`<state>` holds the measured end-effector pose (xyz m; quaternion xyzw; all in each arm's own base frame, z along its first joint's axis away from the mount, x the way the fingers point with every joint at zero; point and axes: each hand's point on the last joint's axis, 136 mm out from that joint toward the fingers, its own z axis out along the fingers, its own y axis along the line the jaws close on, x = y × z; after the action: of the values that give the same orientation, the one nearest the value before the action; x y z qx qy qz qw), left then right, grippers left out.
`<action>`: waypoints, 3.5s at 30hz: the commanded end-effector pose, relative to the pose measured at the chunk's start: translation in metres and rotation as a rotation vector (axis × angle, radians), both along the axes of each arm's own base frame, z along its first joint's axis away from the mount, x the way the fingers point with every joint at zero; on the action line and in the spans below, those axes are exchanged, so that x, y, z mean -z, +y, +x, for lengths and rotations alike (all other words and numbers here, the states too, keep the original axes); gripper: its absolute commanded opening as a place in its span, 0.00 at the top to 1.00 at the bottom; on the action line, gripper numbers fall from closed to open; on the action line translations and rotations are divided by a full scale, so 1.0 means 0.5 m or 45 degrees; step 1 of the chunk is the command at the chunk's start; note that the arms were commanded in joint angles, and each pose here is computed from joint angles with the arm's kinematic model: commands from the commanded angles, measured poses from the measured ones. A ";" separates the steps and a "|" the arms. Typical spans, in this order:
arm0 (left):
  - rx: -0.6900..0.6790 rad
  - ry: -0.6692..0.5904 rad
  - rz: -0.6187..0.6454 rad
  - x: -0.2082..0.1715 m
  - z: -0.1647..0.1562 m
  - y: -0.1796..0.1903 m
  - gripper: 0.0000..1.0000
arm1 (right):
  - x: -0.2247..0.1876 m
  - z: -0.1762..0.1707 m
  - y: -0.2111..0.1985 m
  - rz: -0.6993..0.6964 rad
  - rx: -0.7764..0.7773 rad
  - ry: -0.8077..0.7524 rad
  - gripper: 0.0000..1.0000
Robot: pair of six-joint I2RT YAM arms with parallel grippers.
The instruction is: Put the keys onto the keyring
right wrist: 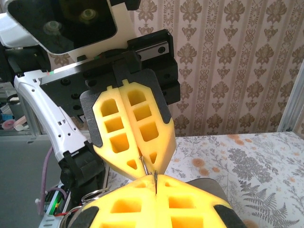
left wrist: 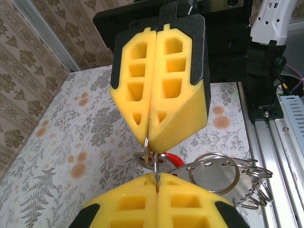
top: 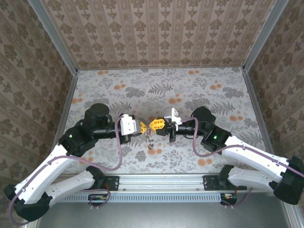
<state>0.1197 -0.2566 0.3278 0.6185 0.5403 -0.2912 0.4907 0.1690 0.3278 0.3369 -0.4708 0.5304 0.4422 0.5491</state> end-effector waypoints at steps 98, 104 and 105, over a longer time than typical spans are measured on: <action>0.219 0.131 -0.337 -0.060 -0.073 -0.030 1.00 | -0.062 -0.098 -0.051 0.073 -0.197 0.046 0.65; 0.236 0.142 -0.347 -0.056 -0.075 -0.034 1.00 | -0.065 -0.094 -0.039 0.070 -0.196 0.036 0.68; 0.236 0.143 -0.348 -0.055 -0.075 -0.034 1.00 | -0.064 -0.093 -0.036 0.063 -0.193 0.037 0.68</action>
<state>0.0869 -0.2747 0.3406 0.5818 0.4875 -0.4240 0.4941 0.1286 0.3076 0.3451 -0.4839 0.5205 0.4952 0.4998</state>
